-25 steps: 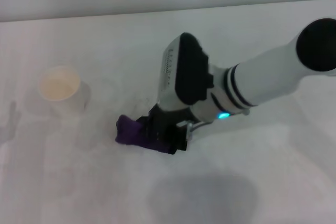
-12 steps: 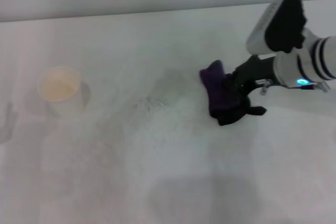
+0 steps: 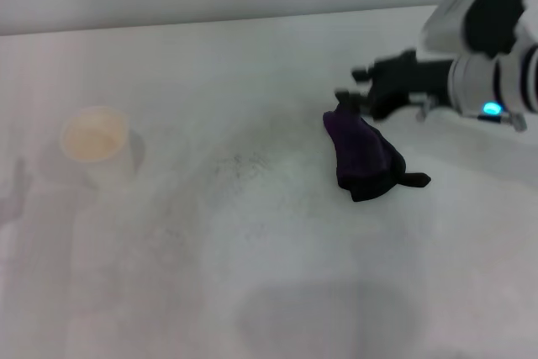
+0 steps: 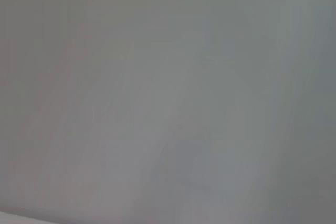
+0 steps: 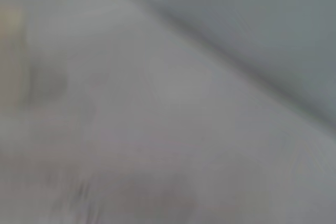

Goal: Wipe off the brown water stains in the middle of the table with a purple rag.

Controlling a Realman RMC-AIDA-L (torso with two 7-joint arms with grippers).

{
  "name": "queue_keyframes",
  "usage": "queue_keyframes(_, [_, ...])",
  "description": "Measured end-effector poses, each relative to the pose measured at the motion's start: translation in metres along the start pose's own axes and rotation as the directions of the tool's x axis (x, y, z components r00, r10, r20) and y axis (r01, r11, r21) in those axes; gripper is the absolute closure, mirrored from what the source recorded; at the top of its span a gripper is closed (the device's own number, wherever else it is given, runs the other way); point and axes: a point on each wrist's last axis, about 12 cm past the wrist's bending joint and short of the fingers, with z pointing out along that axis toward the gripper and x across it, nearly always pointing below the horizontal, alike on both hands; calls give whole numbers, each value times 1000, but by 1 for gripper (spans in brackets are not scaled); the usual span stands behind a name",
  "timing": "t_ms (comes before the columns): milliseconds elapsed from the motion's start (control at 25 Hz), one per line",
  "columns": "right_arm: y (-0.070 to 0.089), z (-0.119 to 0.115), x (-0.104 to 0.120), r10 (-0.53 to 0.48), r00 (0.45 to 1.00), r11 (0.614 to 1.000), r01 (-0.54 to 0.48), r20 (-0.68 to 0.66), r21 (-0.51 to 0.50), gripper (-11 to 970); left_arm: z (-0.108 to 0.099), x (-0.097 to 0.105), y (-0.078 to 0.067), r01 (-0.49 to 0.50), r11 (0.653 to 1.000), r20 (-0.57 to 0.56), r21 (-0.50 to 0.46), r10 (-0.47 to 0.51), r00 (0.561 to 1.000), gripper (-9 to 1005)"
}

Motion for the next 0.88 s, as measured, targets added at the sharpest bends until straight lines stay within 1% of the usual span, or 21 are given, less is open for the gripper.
queue_keyframes(40, [-6, -10, -5, 33, 994, 999, -34, 107, 8, 686, 0, 0, 0, -1, 1000, -1, -1, 1, 1000, 104])
queue_keyframes(80, [-6, -10, -5, 33, 994, 999, -34, 107, 8, 646, -1, 0, 1, -3, 1000, -1, -3, 3, 1000, 104])
queue_keyframes(120, [-10, -15, -6, 52, 985, 998, -55, 163, 15, 605, -1, 0, 2, -5, 1000, -2, -4, 5, 1000, 105])
queue_keyframes(200, [-17, -24, -4, 108, 955, 993, -117, 276, 17, 524, -2, 0, 2, -6, 1000, -3, -6, 6, 1000, 105])
queue_keyframes(240, [-22, -29, 1, 156, 928, 985, -170, 338, 14, 492, -3, 1, 2, -6, 1000, -3, -8, 6, 1000, 105])
queue_keyframes(280, [-26, -34, 6, 211, 886, 973, -229, 414, -4, 460, -3, 1, 3, -6, 1000, -3, -8, 6, 1000, 105])
queue_keyframes(320, [-32, -43, 22, 302, 774, 941, -335, 556, -45, 428, -2, 0, 2, -6, 1000, -2, -7, 6, 1000, 105])
queue_keyframes(360, [-32, -43, 22, 302, 774, 941, -335, 556, -45, 397, -2, 0, 2, -6, 1000, -2, -7, 6, 1000, 104])
queue_keyframes(400, [-34, -48, 31, 322, 691, 925, -375, 646, -60, 365, -1, 0, 2, -6, 1000, -2, -6, 6, 1000, 104])
queue_keyframes(440, [-33, -52, 44, 322, 616, 910, -411, 719, -56, 333, 1, 0, 1, -6, 1000, 0, -1, 6, 1000, 104])
queue_keyframes(480, [-32, -55, 57, 283, 563, 897, -441, 777, -7, 301, 2, 0, 0, -5, 1000, 0, 1, 5, 1000, 104])
queue_keyframes(520, [-30, -58, 68, 213, 531, 883, -465, 821, 72, 269, 3, 0, -1, -4, 1000, 0, 3, 4, 1000, 104])
queue_keyframes(560, [-28, -59, 77, 140, 531, 863, -480, 836, 160, 242, 3, 0, -1, -4, 1000, 0, 3, 4, 1000, 104])
queue_keyframes(600, [-25, -60, 88, 70, 560, 834, -487, 826, 259, 215, 3, 0, -1, -4, 1000, -1, 3, 4, 1000, 104])
queue_keyframes(640, [-22, -60, 96, 13, 596, 807, -480, 803, 344, 188, 3, 0, -1, -4, 1000, -1, 4, 4, 1000, 104])
queue_keyframes(680, [-20, -58, 102, -30, 649, 790, -451, 761, 416, 161, 4, 0, -1, -4, 1000, 0, 5, 4, 1000, 104])
queue_keyframes(760, [-19, -49, 110, -61, 746, 775, -383, 663, 502, 107, 5, -1, -2, -5, 1000, 0, 7, 5, 1000, 104])
queue_keyframes(800, [-21, -44, 115, -49, 790, 770, -359, 611, 527, 106, 5, -1, -2, -5, 1000, 0, 7, 5, 1000, 104])
queue_keyframes(840, [-22, -40, 119, -30, 822, 768, -345, 568, 540, 104, 5, -1, -1, -5, 1000, -1, 7, 5, 1000, 103])
queue_keyframes(880, [-23, -37, 122, -4, 840, 766, -346, 542, 542, 103, 5, -1, -1, -6, 1000, -1, 7, 6, 1000, 103])
